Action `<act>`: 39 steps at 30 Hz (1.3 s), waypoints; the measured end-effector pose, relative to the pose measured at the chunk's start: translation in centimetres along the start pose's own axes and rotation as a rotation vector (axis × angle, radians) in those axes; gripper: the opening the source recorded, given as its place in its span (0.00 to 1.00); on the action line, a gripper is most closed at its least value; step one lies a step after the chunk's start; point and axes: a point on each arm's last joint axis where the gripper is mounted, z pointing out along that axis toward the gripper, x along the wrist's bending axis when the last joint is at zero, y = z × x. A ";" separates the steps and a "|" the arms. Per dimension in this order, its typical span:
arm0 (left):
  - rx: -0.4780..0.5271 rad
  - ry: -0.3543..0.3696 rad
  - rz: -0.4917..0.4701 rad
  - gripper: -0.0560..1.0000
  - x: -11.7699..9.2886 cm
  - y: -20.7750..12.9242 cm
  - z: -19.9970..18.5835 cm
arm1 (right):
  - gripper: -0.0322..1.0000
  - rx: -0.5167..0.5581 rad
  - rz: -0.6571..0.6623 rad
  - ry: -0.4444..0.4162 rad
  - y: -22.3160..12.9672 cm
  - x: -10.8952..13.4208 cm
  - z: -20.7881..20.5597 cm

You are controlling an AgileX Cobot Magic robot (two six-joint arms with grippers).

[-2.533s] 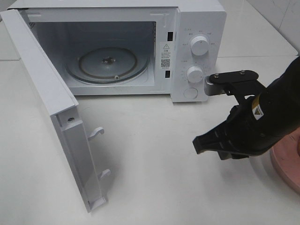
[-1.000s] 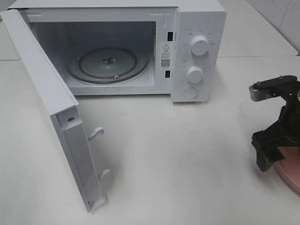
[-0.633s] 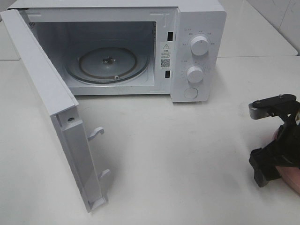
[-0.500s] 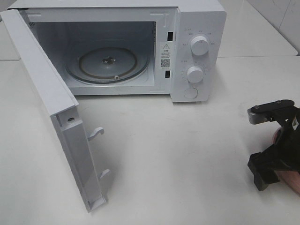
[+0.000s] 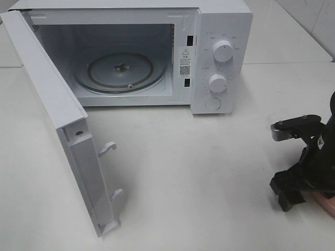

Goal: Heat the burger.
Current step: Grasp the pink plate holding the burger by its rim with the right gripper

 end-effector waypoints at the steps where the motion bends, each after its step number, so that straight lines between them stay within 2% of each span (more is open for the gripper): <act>1: 0.000 0.000 0.000 0.98 0.0 0.0 0.0 | 0.83 0.000 0.000 0.000 0.0 0.0 0.0; 3: 0.000 0.000 0.000 0.98 0.0 0.0 0.0 | 0.81 0.000 -0.001 -0.001 0.0 0.0 0.0; 5: 0.000 0.000 0.000 0.98 0.0 0.0 0.0 | 0.68 -0.001 -0.008 -0.009 0.0 -0.1 0.0; 6: 0.000 0.000 0.000 0.98 0.0 0.0 0.0 | 0.68 -0.001 -0.008 -0.009 0.0 -0.1 0.0; 7: 0.000 0.000 0.000 0.98 0.0 0.0 0.0 | 0.64 -0.003 -0.006 -0.012 0.0 -0.1 0.0; 8: 0.000 0.000 0.000 0.98 0.0 0.0 0.0 | 0.55 -0.005 0.011 -0.019 0.0 -0.2 0.0; 9: 0.000 0.000 0.000 0.98 0.0 0.0 0.0 | 0.55 -0.005 0.011 -0.019 0.0 -0.2 0.0; 10: 0.000 0.000 0.000 0.98 0.0 0.0 0.0 | 0.44 -0.007 0.029 -0.023 0.1 -0.3 0.0; 11: 0.000 0.000 0.000 0.98 0.0 0.0 0.0 | 0.44 -0.007 0.029 -0.023 0.1 -0.3 0.0; 13: 0.000 0.000 0.000 0.98 0.0 0.0 0.0 | 0.29 -0.010 0.042 -0.035 0.1 -0.4 0.0; 14: 0.000 0.000 0.000 0.98 0.0 0.0 0.0 | 0.29 -0.010 0.042 -0.035 0.1 -0.4 0.0; 15: 0.000 0.000 0.000 0.98 0.0 0.0 0.0 | 0.22 -0.010 0.046 -0.038 0.1 -0.4 0.0; 30: 0.000 0.000 0.000 0.98 0.0 0.0 0.0 | 0.22 -0.016 0.066 -0.045 0.2 -0.5 -0.2; 32: 0.000 0.000 0.000 0.98 0.0 0.0 0.0 | 0.20 -0.020 0.078 -0.053 0.2 -0.5 -0.4; 33: 0.000 0.000 0.000 0.98 0.0 0.0 0.0 | 0.15 -0.022 0.068 -0.071 0.1 -0.4 -0.6; 39: 0.000 0.000 0.000 0.98 0.0 0.0 0.0 | 0.11 -0.024 0.038 -0.114 -0.1 0.0 -1.2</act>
